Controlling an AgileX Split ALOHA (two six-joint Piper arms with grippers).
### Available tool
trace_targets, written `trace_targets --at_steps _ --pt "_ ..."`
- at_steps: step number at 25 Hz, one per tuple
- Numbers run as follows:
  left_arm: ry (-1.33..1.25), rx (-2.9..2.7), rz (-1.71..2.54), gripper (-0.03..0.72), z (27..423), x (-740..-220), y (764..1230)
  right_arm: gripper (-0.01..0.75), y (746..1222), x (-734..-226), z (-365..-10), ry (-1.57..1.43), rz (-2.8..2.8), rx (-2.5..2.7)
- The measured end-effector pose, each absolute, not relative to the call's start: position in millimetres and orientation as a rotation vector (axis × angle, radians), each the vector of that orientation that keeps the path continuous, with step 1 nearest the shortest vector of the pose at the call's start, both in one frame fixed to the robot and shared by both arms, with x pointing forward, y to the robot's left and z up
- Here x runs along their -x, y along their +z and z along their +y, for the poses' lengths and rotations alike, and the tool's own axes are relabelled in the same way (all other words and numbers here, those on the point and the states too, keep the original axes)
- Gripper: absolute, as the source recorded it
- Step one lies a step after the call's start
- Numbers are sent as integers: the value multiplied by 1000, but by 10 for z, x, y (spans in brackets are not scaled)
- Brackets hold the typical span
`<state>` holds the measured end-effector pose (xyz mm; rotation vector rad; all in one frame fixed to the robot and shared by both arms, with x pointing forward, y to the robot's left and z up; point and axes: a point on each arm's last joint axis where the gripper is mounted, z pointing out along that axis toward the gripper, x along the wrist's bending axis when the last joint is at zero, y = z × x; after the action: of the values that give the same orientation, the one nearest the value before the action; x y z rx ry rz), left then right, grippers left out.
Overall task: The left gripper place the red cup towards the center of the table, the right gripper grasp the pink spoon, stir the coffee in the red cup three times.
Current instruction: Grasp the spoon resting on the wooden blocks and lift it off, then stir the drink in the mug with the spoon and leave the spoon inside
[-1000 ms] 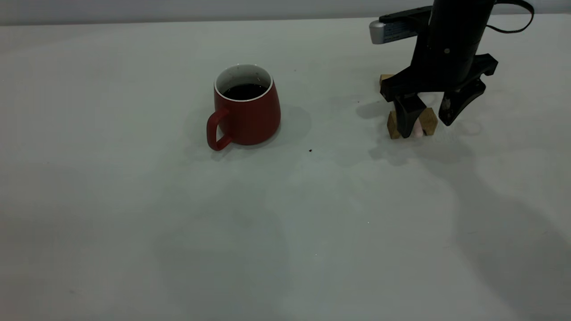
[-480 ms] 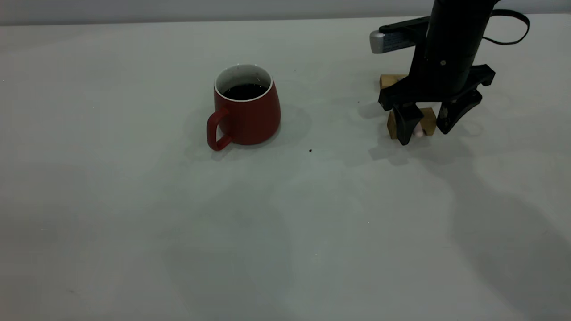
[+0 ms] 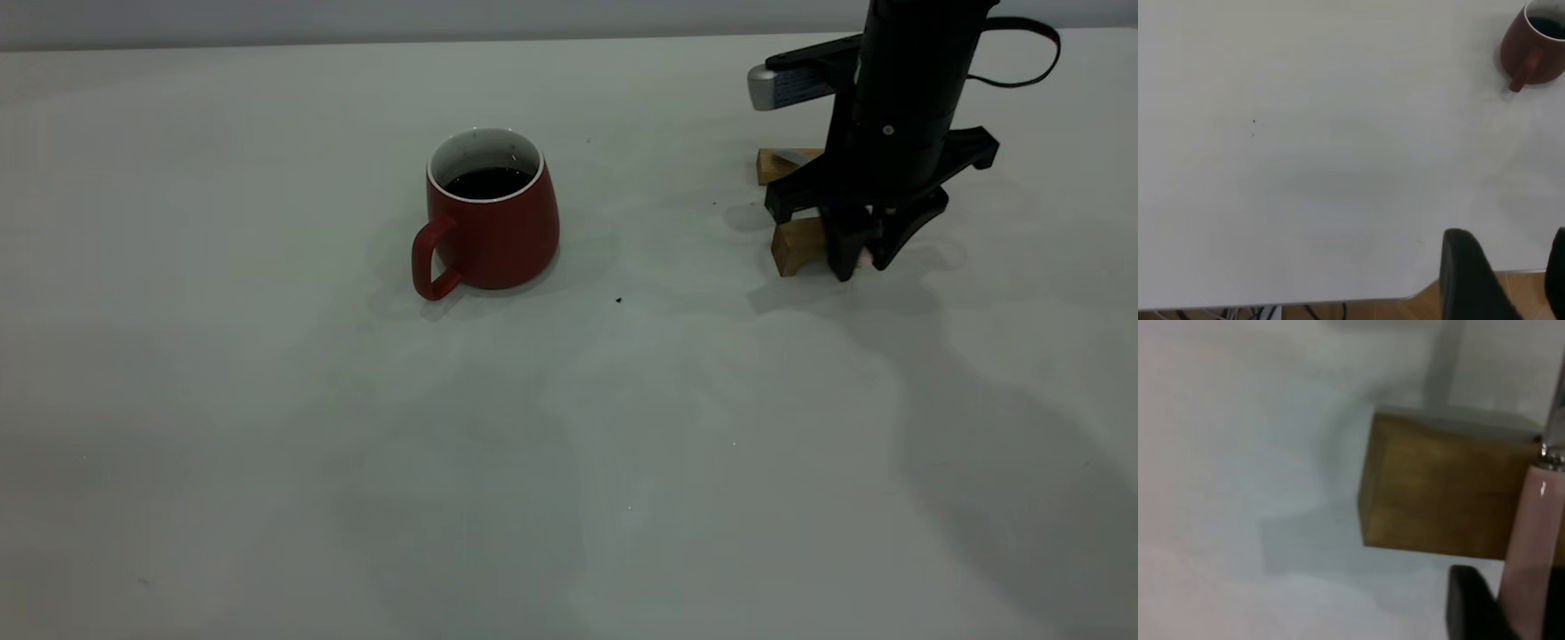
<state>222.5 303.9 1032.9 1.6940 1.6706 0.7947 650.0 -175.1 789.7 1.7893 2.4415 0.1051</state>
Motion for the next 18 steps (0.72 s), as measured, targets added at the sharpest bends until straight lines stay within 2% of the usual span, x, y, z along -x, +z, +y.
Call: trace_targets --at_steps 2,3,10,14,18 --pt "795 -1694 1671 363 3039 -2225 10329 140 7964 -6512 -1759 103 2431 -1778" --pt "795 -1694 1671 363 3039 -2225 10329 133 8021 -6519 -1761 107 2425 -1776" --pt "795 -1694 1671 363 3039 -2225 10329 133 8836 -6524 -1645 329 2325 -1891" --pt "795 -1694 1671 363 3039 -2225 10329 133 9346 -6398 -1364 648 2239 -2170" --pt "795 -1694 1671 363 3039 -2225 10329 133 9584 -6296 -962 1025 2085 -2567"
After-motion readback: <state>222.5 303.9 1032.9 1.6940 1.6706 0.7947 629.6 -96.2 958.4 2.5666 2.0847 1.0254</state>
